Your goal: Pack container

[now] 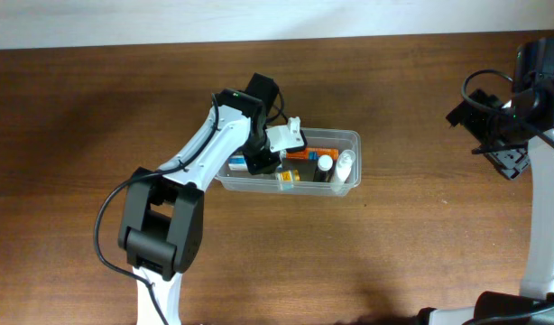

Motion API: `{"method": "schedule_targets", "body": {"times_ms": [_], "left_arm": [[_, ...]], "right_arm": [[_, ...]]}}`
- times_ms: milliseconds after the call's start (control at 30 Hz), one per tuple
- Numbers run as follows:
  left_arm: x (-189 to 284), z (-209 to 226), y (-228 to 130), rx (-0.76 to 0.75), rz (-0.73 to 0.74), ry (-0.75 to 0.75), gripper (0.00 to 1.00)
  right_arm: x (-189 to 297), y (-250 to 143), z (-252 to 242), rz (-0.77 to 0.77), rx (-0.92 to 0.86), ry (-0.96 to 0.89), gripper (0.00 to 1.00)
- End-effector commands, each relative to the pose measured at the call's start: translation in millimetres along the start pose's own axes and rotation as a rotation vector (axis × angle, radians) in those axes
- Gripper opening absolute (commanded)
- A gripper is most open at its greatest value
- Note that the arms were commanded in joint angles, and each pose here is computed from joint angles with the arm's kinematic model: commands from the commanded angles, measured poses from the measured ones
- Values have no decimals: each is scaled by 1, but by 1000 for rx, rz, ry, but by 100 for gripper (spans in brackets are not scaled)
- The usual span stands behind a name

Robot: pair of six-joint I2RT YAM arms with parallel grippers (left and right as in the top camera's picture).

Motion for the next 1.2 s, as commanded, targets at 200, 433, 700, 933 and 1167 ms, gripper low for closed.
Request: {"method": "schedule_targets", "body": {"times_ms": [200, 433, 700, 933, 1167], "left_arm": [[5, 10, -24, 165, 104, 53, 39], [78, -10, -3, 247, -35, 122, 38], [214, -20, -12, 412, -324, 404, 55], [308, -34, -122, 904, -424, 610, 99], [367, -92, -228, 1206, -517, 787, 100]], "right_arm": [[8, 3, 0, -25, 0, 10, 98], [8, 3, 0, -25, 0, 10, 99], [8, 3, 0, -25, 0, 10, 98], [8, 3, 0, -25, 0, 10, 98], [8, 3, 0, -25, 0, 10, 98]]}}
Point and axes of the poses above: each gripper's point midway between its finger pads, its own x axis back along the fingers, its own z axis along the line the jaws close on, y = z × x, the point moved 3 cm from there along x, back along the fingers, and after that the axes turned 8 degrees about x, right-handed, at the moved point
